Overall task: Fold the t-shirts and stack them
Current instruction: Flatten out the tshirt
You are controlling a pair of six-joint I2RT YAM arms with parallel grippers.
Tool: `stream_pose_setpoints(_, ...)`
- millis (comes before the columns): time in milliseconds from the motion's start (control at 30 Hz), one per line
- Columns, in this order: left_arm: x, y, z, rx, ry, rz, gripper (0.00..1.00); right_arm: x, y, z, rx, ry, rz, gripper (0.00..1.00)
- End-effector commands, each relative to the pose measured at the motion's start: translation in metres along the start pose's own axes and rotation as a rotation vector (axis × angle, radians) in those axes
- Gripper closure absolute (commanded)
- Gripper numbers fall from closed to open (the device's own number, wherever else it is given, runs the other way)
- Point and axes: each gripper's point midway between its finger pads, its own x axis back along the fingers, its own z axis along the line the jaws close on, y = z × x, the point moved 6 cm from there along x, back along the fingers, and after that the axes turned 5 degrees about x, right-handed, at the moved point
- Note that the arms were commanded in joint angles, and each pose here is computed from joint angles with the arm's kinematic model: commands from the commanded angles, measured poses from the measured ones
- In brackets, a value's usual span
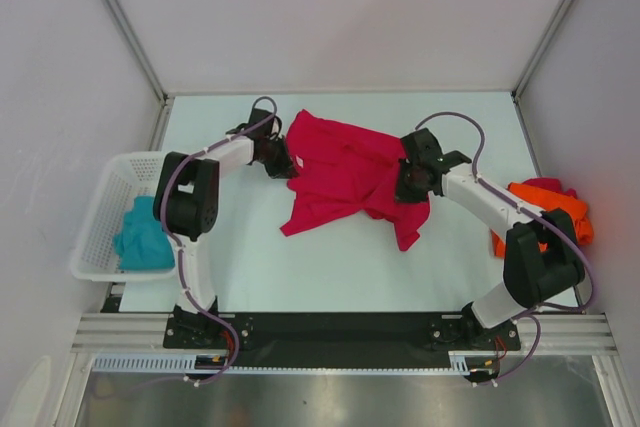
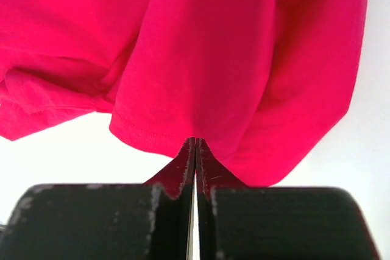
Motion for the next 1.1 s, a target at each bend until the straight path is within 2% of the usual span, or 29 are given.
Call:
stream_pose_setpoints(0,0.031,0.018,-0.035,-0.051,-0.095,-0.069,1.0,0.029,0.019,-0.002,0.011,0.03,-0.093,1.0)
stream_pose_setpoints(233,0.119,0.038,-0.063,-0.124,-0.144,-0.198,1.0,0.072,0.045,-0.002,-0.014,0.064,-0.216,1.0)
stream_pose_setpoints(367,0.15,0.044,-0.055,-0.113,-0.14,-0.242,1.0,0.067,0.042,0.007,-0.022,0.107,-0.187,1.0)
stream_pose_setpoints(400,0.153,0.044,-0.05,-0.115,-0.118,-0.246,1.0,0.061,0.038,0.01,-0.014,0.11,-0.167,0.95)
stream_pose_setpoints(433,0.16,0.044,-0.049,-0.117,-0.114,-0.263,1.0,0.057,0.035,0.013,-0.007,0.112,-0.15,0.81)
stream_pose_setpoints(533,0.167,0.044,-0.038,-0.101,-0.106,-0.272,1.0,0.037,0.022,0.022,0.014,0.106,-0.092,0.57)
stream_pose_setpoints(633,0.165,0.043,-0.032,-0.092,-0.101,-0.259,1.0,0.019,0.01,0.031,0.024,0.109,-0.048,0.44)
stream_pose_setpoints(733,0.158,0.042,-0.027,-0.084,-0.1,-0.235,1.0,0.007,0.003,0.036,0.031,0.104,-0.02,0.4)
stream_pose_setpoints(933,0.136,0.039,-0.02,-0.063,-0.094,-0.177,0.99,-0.011,-0.012,0.044,0.04,0.099,0.022,0.39)
stream_pose_setpoints(967,0.134,0.038,-0.018,-0.062,-0.094,-0.165,0.96,-0.012,-0.013,0.045,0.042,0.1,0.026,0.39)
stream_pose_setpoints(1000,0.128,0.035,-0.015,-0.059,-0.09,-0.147,0.8,-0.014,-0.015,0.046,0.046,0.098,0.03,0.39)
stream_pose_setpoints(1067,0.126,0.031,-0.013,-0.058,-0.093,-0.129,0.61,-0.018,-0.017,0.046,0.047,0.095,0.039,0.39)
